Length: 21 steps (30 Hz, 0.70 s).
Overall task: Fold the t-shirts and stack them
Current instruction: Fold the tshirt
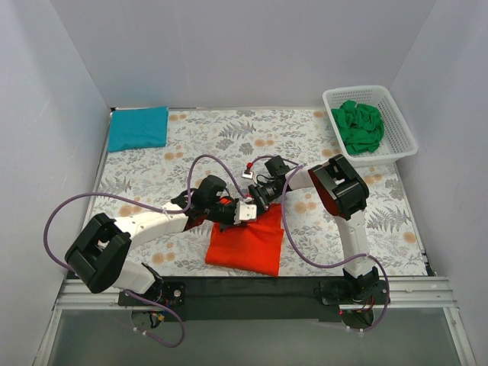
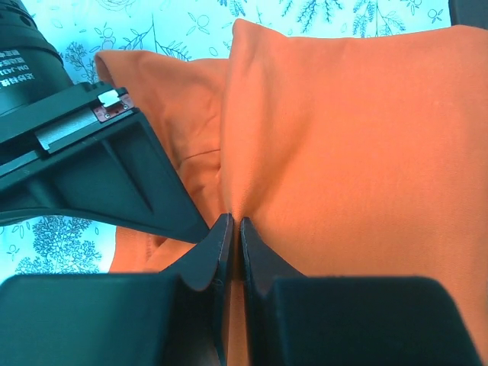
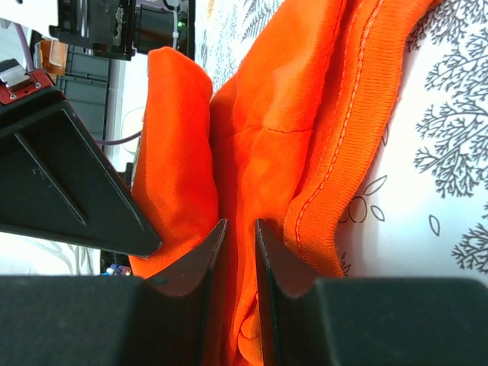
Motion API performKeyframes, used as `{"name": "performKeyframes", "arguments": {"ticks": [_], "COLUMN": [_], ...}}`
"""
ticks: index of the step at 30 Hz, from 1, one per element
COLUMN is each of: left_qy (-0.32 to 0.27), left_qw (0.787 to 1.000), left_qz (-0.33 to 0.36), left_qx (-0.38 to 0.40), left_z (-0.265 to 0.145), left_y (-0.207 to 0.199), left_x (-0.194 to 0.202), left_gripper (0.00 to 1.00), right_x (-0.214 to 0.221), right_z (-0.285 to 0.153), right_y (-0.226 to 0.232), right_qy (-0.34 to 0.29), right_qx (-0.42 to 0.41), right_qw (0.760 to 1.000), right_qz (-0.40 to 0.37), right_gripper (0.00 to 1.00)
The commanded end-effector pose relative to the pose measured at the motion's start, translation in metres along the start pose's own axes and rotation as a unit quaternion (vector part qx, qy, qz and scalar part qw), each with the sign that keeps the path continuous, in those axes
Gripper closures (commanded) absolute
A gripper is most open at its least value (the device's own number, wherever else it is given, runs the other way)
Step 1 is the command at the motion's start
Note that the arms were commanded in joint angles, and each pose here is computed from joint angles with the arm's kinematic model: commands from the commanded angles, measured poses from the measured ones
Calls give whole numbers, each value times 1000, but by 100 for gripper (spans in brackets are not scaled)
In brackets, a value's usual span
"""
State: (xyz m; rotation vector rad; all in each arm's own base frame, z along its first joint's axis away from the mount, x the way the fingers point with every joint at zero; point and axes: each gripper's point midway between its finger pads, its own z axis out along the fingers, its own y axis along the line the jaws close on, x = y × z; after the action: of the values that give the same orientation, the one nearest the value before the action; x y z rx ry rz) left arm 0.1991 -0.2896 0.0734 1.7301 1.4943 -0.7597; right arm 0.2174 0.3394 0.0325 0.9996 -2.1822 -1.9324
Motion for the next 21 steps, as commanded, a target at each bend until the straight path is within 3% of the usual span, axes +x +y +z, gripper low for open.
{"name": "performKeyframes", "arguments": {"ticks": [1,21], "left_qy": [-28,-63], "left_qw": [998,986], "left_qz": [45,98], "left_qx": [-30,-119], "left_z": [-8,-26], "left_y": [16,87], "left_x": [-26,-44], "left_gripper": [100,100], "right_x": [31,43], "right_z": [6,10], "right_y": [-26,-26], "right_qy": [19,27], "right_qx": [34,20], "right_qw": [999,999], "right_qz": [37,43], "right_gripper": [73,74]}}
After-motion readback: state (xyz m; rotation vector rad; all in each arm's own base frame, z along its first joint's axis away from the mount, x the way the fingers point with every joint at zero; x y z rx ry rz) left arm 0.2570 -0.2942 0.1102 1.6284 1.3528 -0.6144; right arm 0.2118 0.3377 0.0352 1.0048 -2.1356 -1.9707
